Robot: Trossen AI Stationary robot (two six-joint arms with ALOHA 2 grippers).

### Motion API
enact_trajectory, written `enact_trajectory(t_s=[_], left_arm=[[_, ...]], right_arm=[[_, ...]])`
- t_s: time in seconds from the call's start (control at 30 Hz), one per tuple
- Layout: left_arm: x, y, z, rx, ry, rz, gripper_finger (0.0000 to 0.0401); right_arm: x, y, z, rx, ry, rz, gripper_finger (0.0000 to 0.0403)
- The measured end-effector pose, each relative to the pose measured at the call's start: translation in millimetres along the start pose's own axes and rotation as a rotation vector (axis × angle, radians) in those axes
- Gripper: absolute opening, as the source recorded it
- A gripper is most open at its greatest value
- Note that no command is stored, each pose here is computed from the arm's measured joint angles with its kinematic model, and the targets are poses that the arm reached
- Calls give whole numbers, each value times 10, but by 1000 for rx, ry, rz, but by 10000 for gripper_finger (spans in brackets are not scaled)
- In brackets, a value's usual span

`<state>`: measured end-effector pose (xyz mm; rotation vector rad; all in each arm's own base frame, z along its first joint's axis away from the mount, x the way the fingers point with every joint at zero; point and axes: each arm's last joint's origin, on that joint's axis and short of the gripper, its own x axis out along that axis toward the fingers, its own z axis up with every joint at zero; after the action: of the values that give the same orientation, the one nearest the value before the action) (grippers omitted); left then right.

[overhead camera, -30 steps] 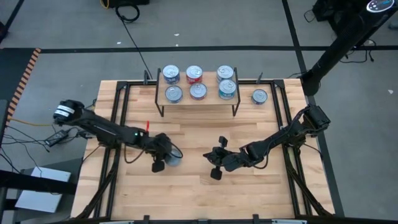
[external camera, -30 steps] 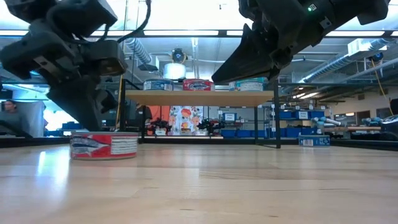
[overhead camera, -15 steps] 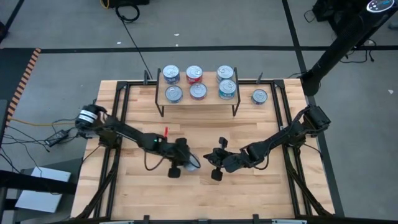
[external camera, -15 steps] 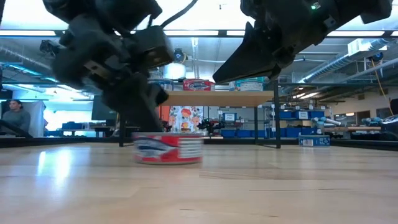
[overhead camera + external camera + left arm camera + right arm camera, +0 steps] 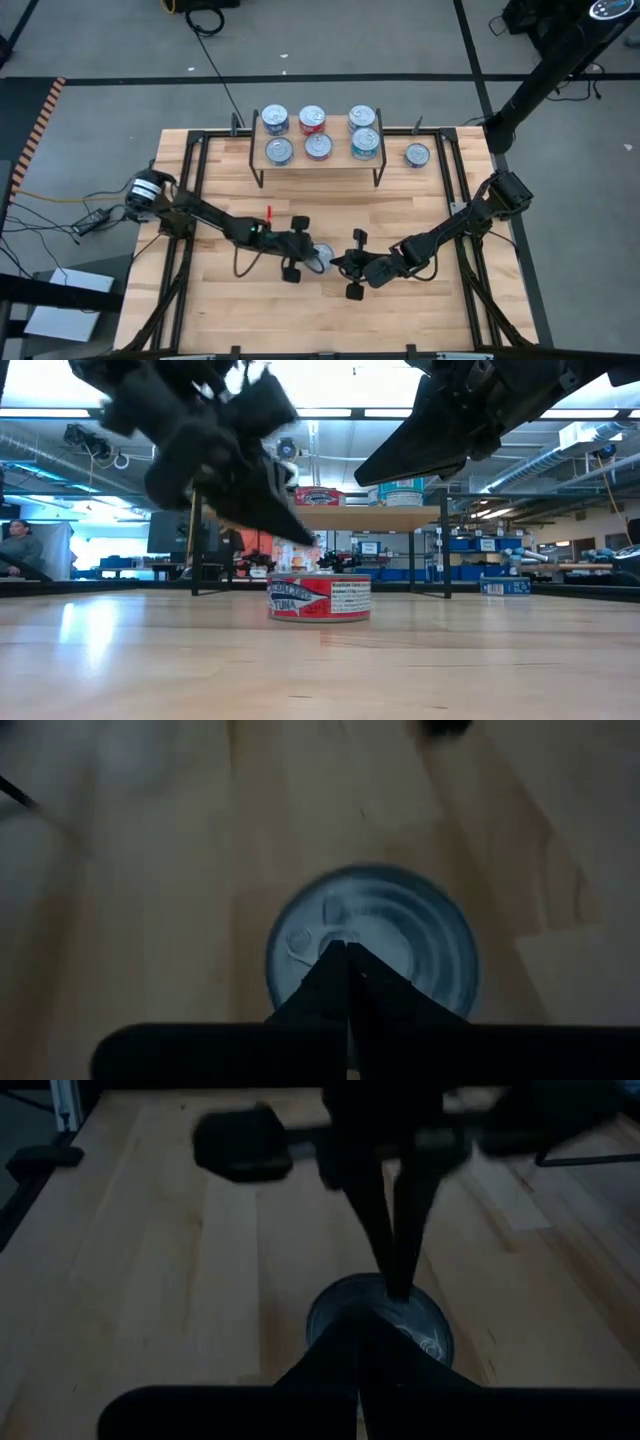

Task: Stack canned seafood by type on shelf
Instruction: Stack the red tuna can on top of the red tuna can on the shelf

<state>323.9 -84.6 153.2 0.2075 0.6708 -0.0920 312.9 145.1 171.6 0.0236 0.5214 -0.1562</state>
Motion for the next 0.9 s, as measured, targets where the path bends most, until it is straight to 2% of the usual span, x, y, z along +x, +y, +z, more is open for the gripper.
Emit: enact_trajectory(t_s=[0.2, 0.37, 0.63, 0.9], left_arm=[[-335, -48, 133, 69, -125, 104, 1], [-529, -15, 48, 51, -215, 111, 1], [-606, 74, -218, 94, -230, 142, 1], [-550, 226, -405, 28, -239, 122, 1]], right_arm=[[0, 0, -1, -1, 1, 0, 5], [0, 2, 6, 5, -5, 1, 5], [0, 7, 20, 22, -18, 6, 27], [12, 8, 52, 42, -28, 56, 25]])
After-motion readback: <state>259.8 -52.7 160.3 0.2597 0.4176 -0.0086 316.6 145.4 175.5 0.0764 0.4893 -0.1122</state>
